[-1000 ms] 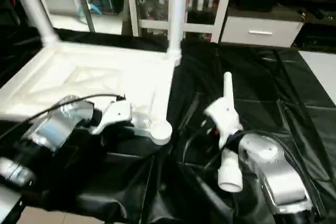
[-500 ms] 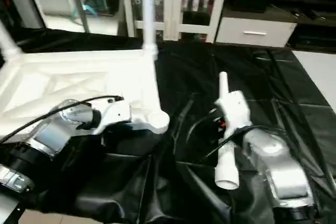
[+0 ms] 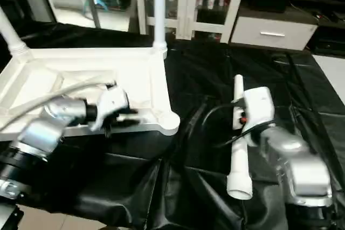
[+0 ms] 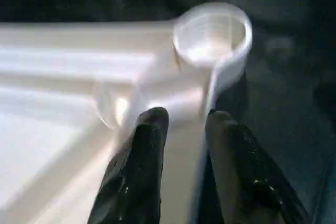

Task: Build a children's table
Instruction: Rotate table base, then pick table leg

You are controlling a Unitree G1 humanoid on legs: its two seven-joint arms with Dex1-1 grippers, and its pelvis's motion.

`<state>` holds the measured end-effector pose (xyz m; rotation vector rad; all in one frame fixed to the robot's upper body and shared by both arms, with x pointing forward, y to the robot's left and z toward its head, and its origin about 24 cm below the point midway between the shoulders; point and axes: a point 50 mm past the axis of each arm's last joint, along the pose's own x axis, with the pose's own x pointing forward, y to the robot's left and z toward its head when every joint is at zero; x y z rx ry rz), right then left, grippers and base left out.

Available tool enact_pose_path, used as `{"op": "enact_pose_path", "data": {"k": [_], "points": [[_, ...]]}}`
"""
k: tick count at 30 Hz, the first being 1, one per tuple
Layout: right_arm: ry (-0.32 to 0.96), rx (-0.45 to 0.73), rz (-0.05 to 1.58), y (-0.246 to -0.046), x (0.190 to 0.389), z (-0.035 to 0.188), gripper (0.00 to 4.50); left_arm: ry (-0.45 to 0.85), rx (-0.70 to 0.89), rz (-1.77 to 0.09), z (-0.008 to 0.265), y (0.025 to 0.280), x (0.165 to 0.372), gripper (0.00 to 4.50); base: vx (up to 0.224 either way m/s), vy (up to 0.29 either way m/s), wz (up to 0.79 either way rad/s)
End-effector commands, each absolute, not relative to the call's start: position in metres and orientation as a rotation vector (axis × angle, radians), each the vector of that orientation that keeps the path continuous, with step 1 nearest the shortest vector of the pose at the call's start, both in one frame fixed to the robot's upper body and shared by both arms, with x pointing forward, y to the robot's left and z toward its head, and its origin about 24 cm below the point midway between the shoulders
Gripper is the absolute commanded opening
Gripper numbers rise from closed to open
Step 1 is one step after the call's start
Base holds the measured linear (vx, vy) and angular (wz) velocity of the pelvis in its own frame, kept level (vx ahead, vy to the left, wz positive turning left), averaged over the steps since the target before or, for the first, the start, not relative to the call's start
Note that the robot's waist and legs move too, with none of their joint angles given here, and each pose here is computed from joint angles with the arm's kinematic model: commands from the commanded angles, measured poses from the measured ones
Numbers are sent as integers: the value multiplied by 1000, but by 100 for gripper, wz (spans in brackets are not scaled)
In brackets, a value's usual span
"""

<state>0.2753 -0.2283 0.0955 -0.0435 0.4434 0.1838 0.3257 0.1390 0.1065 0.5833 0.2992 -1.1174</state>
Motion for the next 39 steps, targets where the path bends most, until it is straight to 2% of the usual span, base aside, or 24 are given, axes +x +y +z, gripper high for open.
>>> {"op": "enact_pose_path", "data": {"k": [1,4,6,8,10,12,17,22,28,29,31,33,37,38,39], "points": [[452,-29,130,-235,273,102,450,213,574,-1121,125,136,327,148,0,0,0],[467,6,66,-237,272,105,450,142,499,-1143,142,131,323,148,0,0,0],[496,-35,40,-235,271,111,450,95,417,-1194,156,124,312,148,0,0,0],[540,-53,44,-233,270,112,450,99,375,-1233,158,121,305,148,0,0,0],[645,8,88,-224,267,110,450,144,325,-1323,153,116,290,148,0,0,0],[684,46,129,-219,266,107,450,177,306,-1371,148,113,281,148,0,0,0],[843,58,104,-217,259,90,450,250,304,-1414,128,104,267,148,0,0,0],[933,46,51,-221,254,80,450,278,266,-1444,127,95,256,148,0,0,0],[971,55,16,-225,252,75,450,284,266,-1436,126,92,255,148,0,0,0],[980,62,13,-226,251,72,432,287,274,-1433,125,92,255,153,0,0,0],[988,66,10,-226,250,70,432,287,280,-1431,125,93,255,153,0,0,0],[1008,104,11,-225,248,65,402,288,284,-1431,127,93,254,155,0,0,0],[1023,132,14,-224,246,62,391,293,286,-1431,127,92,254,155,0,0,0],[1024,134,15,-224,246,61,362,294,286,-1431,127,92,254,155,0,0,0],[1031,151,21,-222,245,60,354,299,278,-1433,127,92,253,155,0,0,0]]}}
